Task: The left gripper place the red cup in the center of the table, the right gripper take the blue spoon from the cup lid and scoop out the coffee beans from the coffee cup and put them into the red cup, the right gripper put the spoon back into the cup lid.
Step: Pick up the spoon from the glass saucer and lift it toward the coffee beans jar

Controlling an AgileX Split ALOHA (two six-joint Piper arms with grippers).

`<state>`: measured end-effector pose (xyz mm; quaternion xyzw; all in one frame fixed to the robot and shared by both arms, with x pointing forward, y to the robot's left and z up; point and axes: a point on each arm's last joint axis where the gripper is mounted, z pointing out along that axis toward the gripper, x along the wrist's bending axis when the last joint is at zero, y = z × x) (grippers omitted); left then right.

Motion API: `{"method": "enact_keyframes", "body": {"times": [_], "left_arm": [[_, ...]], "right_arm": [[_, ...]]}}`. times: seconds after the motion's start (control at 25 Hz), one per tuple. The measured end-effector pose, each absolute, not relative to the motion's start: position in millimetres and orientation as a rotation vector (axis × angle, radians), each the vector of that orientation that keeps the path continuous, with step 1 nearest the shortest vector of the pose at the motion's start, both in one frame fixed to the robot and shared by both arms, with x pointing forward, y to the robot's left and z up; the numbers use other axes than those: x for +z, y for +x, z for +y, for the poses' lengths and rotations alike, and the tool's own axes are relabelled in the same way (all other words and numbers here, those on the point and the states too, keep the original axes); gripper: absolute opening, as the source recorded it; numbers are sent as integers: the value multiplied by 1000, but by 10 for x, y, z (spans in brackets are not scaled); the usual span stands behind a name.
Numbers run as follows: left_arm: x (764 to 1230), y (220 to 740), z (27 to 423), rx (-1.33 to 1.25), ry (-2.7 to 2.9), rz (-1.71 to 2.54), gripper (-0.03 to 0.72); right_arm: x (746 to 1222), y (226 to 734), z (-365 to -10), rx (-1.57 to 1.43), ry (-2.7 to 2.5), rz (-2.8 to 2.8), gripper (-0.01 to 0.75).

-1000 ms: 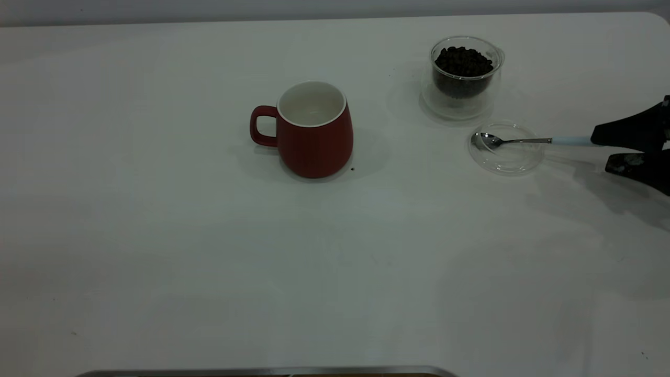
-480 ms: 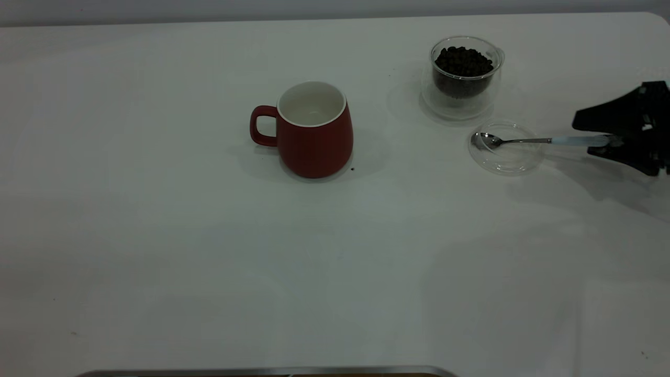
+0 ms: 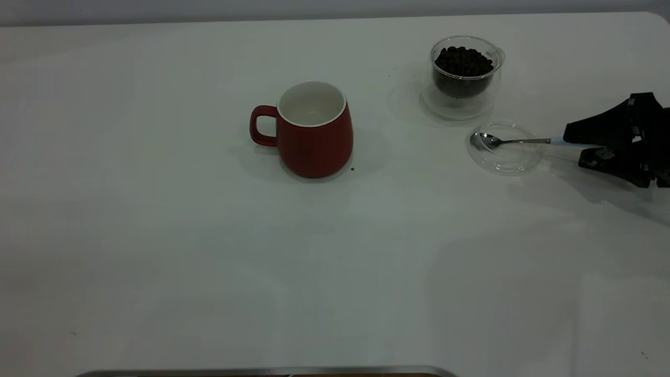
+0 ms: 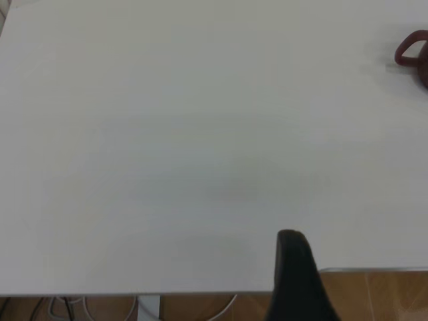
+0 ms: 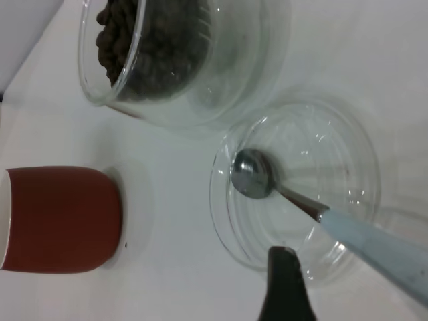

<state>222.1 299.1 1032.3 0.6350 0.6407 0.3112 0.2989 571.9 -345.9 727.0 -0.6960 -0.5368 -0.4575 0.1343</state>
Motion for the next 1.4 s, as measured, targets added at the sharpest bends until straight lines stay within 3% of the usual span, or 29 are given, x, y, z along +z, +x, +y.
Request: {"method": "enact_keyframes", "body": {"times": [0.4,0.84,1.4], "left_arm": [[10323,2221,2991,827,1686,1702,533],[10323,2221,2991,827,1686,1702,533],[10323,2221,2991,827,1686,1702,533]], "right_arm": [[7293,5725,-3446,-1356,-1997,-1537,389],[7313,5725,-3431,-1379,-1969,-1528,135],[7366,5714,-3410,-1369,-1923,-1526,109]]}}
